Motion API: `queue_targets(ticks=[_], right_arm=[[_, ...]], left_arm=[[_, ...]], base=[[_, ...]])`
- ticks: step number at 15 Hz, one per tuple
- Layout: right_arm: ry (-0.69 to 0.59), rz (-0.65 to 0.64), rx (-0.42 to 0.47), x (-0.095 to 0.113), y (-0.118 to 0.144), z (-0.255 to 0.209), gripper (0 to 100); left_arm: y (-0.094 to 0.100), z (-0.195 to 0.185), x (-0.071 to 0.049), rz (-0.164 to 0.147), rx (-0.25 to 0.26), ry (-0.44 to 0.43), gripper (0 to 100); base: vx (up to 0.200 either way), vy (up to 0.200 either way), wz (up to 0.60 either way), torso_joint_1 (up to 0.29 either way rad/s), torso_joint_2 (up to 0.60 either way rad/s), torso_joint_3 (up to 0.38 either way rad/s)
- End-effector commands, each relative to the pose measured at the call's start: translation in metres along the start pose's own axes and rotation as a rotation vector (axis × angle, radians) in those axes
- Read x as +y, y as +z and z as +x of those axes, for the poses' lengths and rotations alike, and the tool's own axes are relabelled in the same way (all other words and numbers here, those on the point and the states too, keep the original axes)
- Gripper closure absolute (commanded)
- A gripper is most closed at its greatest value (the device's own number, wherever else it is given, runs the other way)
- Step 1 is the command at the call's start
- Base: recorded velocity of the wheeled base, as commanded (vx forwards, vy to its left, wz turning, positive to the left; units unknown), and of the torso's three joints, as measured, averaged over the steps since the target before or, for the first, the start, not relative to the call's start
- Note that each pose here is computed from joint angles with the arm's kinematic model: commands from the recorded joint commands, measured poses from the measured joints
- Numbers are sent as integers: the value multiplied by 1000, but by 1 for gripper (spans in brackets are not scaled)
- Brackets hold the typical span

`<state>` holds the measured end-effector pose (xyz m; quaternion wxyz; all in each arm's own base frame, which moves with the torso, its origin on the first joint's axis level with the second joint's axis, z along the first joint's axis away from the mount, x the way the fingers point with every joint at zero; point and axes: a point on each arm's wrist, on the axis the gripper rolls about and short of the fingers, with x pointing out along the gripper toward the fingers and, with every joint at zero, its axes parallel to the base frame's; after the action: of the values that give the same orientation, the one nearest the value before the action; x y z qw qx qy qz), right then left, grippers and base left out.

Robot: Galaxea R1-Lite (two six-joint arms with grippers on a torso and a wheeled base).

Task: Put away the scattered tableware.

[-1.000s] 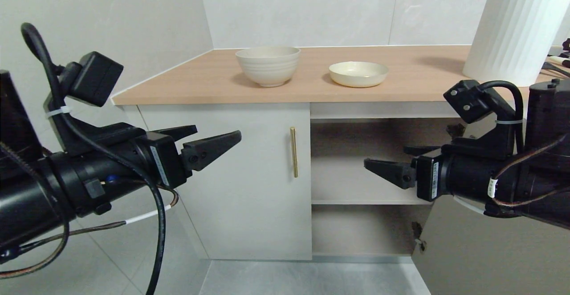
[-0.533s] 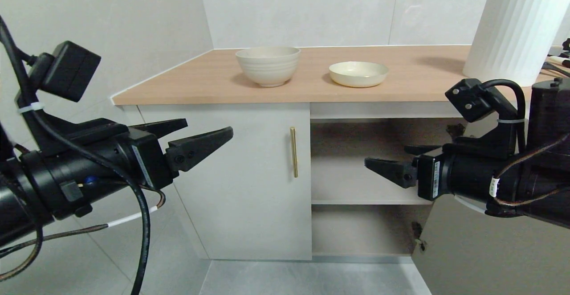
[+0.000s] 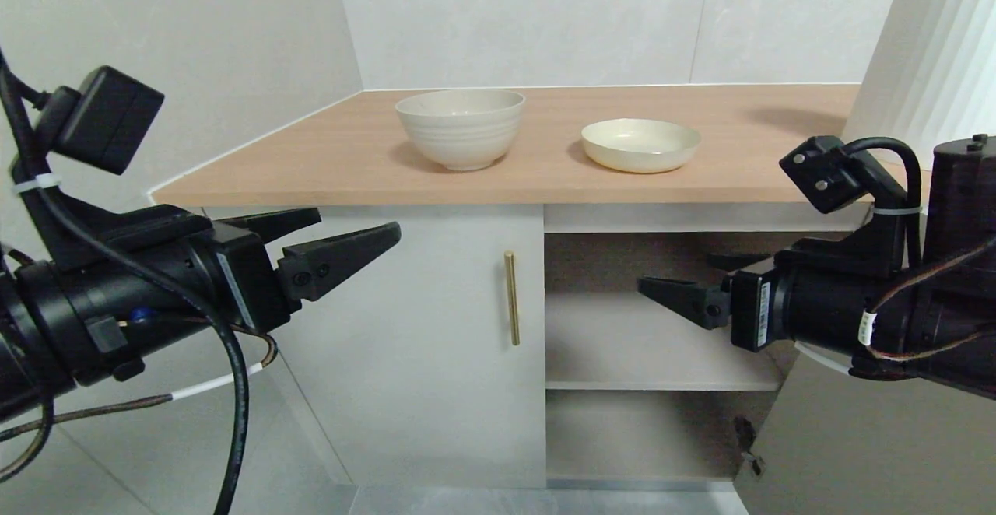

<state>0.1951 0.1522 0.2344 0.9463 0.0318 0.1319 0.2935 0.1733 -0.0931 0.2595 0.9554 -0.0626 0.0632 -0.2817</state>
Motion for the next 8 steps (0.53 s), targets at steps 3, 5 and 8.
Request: queue_targets(ticks=[3, 5, 8], right_arm=[[17, -4, -9, 0, -2, -7, 0], [17, -3, -18, -1, -1, -10, 0], [18, -4, -16, 0, -2, -10, 0]], left_arm=[[-2, 2, 0, -1, 7, -4, 0], [0, 1, 0, -2, -1, -5, 0], [0, 0, 0, -4, -3, -2, 0]], base=[[67, 0, 0, 2, -1, -1], [0, 0, 0, 0, 0, 0], [0, 0, 0, 0, 0, 0]])
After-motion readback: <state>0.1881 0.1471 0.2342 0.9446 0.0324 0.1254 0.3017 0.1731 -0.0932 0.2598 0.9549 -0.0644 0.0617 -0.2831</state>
